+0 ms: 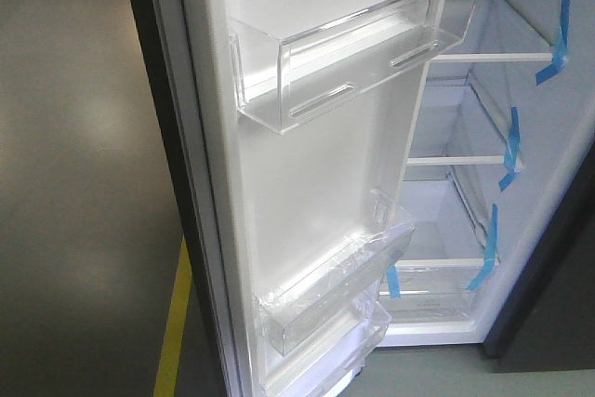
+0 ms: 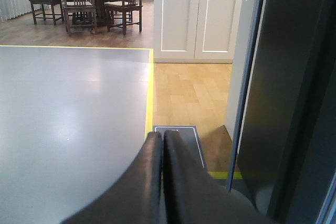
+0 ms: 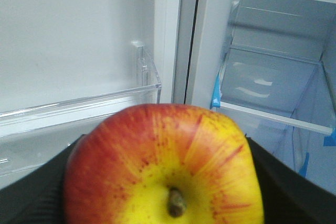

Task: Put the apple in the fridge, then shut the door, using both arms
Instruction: 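Raise the right gripper with the apple toward the upper door bin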

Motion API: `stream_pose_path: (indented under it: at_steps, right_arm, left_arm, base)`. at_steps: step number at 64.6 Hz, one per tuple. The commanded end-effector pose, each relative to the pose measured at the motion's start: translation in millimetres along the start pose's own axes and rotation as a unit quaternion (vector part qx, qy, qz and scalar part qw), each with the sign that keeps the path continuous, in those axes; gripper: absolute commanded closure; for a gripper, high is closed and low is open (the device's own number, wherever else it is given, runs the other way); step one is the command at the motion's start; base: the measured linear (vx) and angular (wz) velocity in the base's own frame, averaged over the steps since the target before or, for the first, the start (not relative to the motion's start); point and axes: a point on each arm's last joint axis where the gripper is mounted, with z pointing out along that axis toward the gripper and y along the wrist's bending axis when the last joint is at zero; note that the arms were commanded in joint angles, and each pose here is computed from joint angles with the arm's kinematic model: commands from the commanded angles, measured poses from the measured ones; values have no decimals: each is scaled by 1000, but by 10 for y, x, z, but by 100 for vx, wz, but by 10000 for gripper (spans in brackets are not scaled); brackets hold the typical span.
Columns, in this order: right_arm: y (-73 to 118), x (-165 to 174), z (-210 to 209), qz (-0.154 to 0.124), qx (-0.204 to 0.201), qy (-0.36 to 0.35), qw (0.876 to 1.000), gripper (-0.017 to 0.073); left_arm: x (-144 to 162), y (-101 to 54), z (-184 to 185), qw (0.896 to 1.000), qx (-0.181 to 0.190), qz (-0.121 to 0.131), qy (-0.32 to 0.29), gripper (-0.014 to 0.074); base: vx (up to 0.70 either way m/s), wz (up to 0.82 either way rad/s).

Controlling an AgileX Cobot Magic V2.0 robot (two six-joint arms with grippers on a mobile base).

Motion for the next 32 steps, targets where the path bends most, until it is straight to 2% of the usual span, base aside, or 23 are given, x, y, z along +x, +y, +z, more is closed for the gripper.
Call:
stream_pose_path:
  at_steps: [1,16,32]
  right_arm:
    - [33,-173,-135,2,11,-63,998,571]
    - [75,-272,-154,52,-17,-118,992,571]
    - [110,-337,-173,86,-44,-152,984,571]
  left_arm:
    - [24,-11,6,1000,10,-4,-28,600]
    - [24,-11,6,1000,10,-4,-28,600]
    - [24,-11,6,1000,10,-4,-28,600]
  base:
    - [0,0]
    - [0,0]
    - [0,0]
